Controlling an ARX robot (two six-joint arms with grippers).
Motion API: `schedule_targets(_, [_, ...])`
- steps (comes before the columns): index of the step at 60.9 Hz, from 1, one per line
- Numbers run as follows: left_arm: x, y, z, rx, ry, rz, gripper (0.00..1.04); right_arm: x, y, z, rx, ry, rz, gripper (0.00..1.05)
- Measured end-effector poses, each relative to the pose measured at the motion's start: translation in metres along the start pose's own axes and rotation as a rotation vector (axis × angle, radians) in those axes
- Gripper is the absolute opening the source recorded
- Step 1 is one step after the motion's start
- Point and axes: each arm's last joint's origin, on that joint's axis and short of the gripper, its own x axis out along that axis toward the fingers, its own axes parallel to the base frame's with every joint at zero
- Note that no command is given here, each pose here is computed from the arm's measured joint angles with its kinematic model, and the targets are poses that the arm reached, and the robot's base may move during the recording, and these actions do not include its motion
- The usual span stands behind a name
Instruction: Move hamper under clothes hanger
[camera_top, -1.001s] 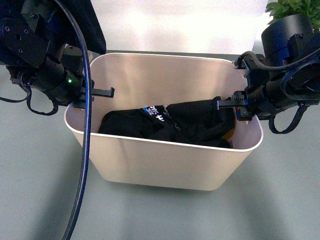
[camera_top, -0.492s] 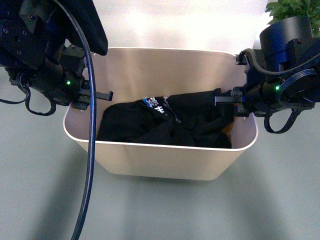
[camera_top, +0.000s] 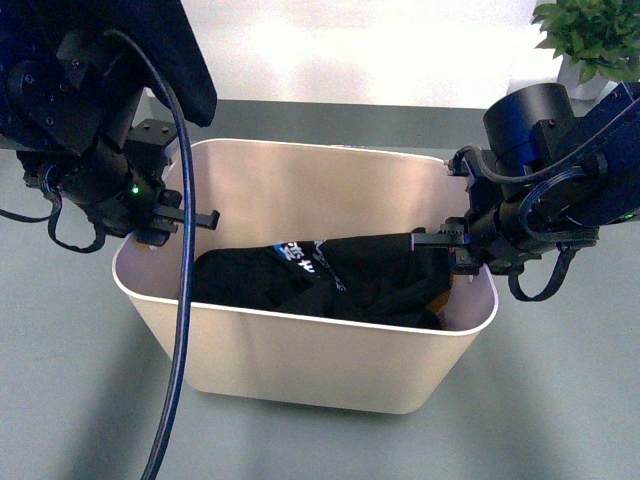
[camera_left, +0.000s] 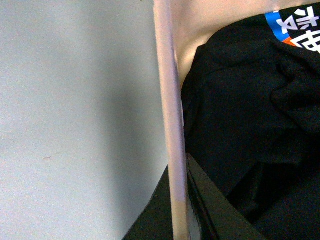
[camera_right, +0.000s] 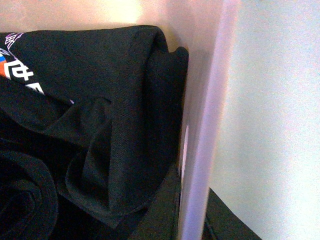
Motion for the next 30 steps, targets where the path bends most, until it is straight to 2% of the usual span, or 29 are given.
schedule_targets(30, [0.014,-0.005,-0.01,-0.028,0.059,0.024,0.04,0.025,-0.001,-0.002,-0.026,0.054,-0.013,0.06])
